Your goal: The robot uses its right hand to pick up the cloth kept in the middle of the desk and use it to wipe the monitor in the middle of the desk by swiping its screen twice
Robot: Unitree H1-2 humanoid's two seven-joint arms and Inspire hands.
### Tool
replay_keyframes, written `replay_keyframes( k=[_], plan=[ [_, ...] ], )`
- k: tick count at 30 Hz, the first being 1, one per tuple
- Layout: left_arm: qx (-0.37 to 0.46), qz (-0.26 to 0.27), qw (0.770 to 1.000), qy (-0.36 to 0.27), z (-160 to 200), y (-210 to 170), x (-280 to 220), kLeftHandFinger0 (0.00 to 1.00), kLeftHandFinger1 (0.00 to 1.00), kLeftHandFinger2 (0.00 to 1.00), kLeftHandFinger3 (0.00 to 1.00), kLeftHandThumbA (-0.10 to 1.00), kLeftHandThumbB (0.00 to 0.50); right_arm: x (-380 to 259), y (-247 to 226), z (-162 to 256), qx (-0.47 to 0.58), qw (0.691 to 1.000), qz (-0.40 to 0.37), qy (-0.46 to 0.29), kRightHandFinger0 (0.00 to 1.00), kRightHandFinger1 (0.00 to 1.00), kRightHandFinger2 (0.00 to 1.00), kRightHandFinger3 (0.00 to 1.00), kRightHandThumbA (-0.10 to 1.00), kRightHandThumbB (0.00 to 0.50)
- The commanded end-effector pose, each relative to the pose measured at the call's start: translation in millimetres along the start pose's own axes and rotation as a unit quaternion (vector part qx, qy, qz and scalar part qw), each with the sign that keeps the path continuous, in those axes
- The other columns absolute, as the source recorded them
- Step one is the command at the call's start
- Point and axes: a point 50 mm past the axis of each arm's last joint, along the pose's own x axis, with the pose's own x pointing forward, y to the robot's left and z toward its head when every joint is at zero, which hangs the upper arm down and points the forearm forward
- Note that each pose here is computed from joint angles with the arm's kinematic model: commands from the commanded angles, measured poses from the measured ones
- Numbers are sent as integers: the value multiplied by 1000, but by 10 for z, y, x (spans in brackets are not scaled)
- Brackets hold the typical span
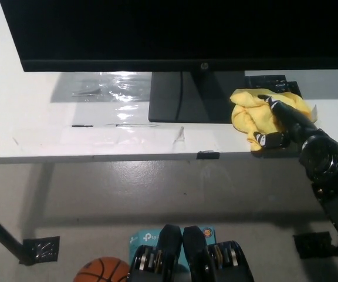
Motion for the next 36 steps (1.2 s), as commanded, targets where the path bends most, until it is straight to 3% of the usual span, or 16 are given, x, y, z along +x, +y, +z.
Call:
replay_keyframes(
  k=[1, 2, 5, 6, 7, 8, 9, 10, 12, 16, 26, 30, 32, 33, 35, 36],
  plan=[
    [11, 0, 1000, -8, 0, 174, -41, 586, 581, 759, 984, 306, 52, 18, -227, 28, -35, 999, 1, 14, 1000, 1000, 1000, 1000, 603, 442],
    [12, 2, 1000, -8, -4, 172, -49, 572, 570, 746, 974, 308, 56, 24, -213, 20, -44, 999, 4, 17, 1000, 1000, 1000, 1000, 592, 414],
    [19, 2, 1000, -8, -22, 172, -62, 618, 608, 761, 975, 317, 48, -3, -214, 12, -63, 998, 5, 11, 1000, 1000, 1000, 1000, 505, 60],
    [20, 2, 1000, -8, -27, 173, -59, 616, 607, 761, 975, 320, 49, -7, -217, 10, -67, 998, 3, 9, 1000, 1000, 1000, 1000, 487, 46],
    [13, 3, 1000, -10, -46, 163, -65, 610, 606, 759, 969, 302, 55, -1, -208, 2, -61, 998, -30, -11, 646, 669, 804, 1000, 310, 3],
    [10, 4, 1000, -13, -52, 162, -63, 608, 606, 759, 967, 298, 55, -1, -207, -2, -59, 997, -40, -17, 496, 551, 756, 1000, 268, 1],
    [10, 3, 1000, -12, -68, 158, -52, 592, 589, 744, 957, 298, 61, -4, -193, -1, -62, 996, -57, -27, 100, 197, 455, 1000, 82, 0],
    [9, 3, 1000, -14, -67, 157, -55, 561, 556, 727, 947, 302, 72, -6, -178, 4, -72, 994, -69, -33, 4, 18, 273, 997, 18, 0],
    [9, 1, 1000, -15, -58, 135, -66, 610, 605, 759, 973, 310, 73, -25, -103, 18, -91, 985, -127, -69, 0, 0, 139, 819, -34, 0],
    [7, -1, 1000, -13, -33, 134, -94, 618, 617, 776, 997, 328, 72, -27, -21, 51, -77, 980, -152, -102, 0, 42, 88, 710, -60, 0],
    [12, -3, 1000, -12, -77, 85, -114, 694, 671, 840, 1000, 407, 62, -74, 170, 104, -34, 978, -165, -119, 0, 66, 119, 772, -100, 4],
    [5, -7, 1000, -12, -90, 59, -119, 693, 681, 850, 1000, 414, 63, -108, 234, 110, 10, 982, -157, -105, 1, 100, 169, 757, -100, 0],
    [3, -7, 1000, -15, -78, 47, -162, 637, 659, 841, 1000, 426, 69, -123, 269, 113, 96, 979, -153, -93, 192, 286, 348, 726, -100, 0],
    [2, -8, 1000, -14, -84, 39, -165, 640, 661, 841, 1000, 428, 69, -126, 274, 110, 97, 979, -153, -93, 167, 238, 342, 718, -100, 0],
    [2, -9, 1000, -7, -101, 25, -152, 709, 720, 880, 1000, 411, 62, -163, 295, 109, 211, 959, -168, -87, 292, 362, 524, 723, -100, 0],
    [0, -9, 1000, -8, -120, -12, -159, 691, 698, 857, 1000, 390, 61, -213, 294, 118, 278, 940, -184, -73, 75, 131, 319, 710, -100, 0]
  ],
)
